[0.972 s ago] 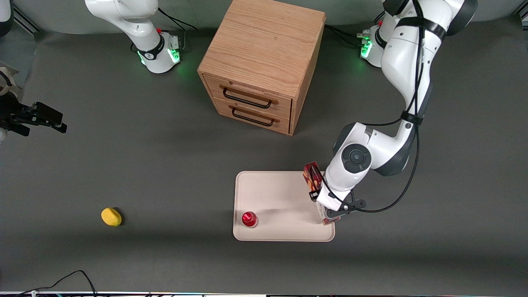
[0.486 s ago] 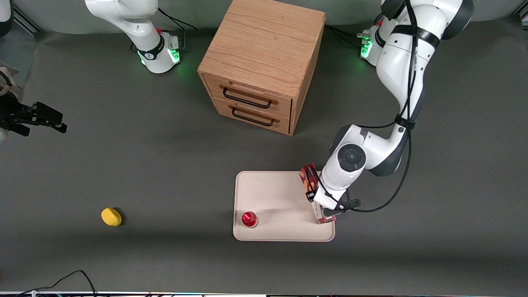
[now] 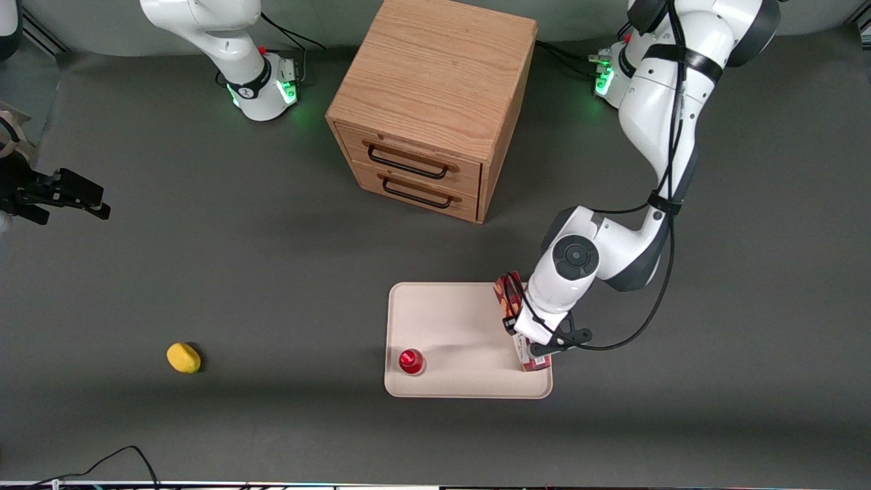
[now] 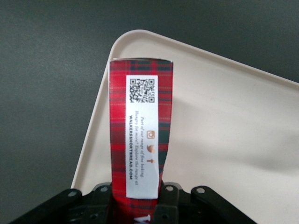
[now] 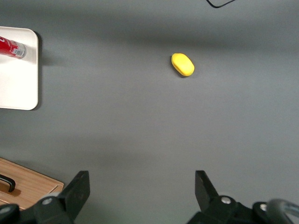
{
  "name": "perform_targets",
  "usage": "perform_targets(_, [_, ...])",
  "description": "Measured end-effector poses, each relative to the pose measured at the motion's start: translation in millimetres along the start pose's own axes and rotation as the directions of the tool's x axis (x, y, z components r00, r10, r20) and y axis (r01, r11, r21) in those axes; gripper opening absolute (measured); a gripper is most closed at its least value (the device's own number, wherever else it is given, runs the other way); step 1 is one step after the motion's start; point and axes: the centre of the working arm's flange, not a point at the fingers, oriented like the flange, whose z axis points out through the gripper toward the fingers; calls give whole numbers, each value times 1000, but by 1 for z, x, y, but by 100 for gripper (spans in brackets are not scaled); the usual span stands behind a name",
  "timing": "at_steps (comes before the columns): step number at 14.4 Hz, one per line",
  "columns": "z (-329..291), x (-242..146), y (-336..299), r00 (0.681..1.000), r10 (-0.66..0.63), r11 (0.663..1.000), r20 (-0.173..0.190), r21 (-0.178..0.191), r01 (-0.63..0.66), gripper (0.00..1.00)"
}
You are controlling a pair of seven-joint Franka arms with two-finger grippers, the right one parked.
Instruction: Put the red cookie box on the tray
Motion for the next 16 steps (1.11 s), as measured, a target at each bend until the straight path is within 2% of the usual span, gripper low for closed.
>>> perform_targets(3, [7, 0, 0, 1000, 5, 1000, -13, -9, -6, 47])
perform_targets(6, [6, 3, 0, 1000, 5, 1000, -23, -15, -6, 49])
perform_targets(11, [1, 8, 1, 999, 3, 1000, -32, -17, -4, 99])
perform_targets(16, [-28, 17, 8, 999, -4, 998, 34, 62, 1, 100])
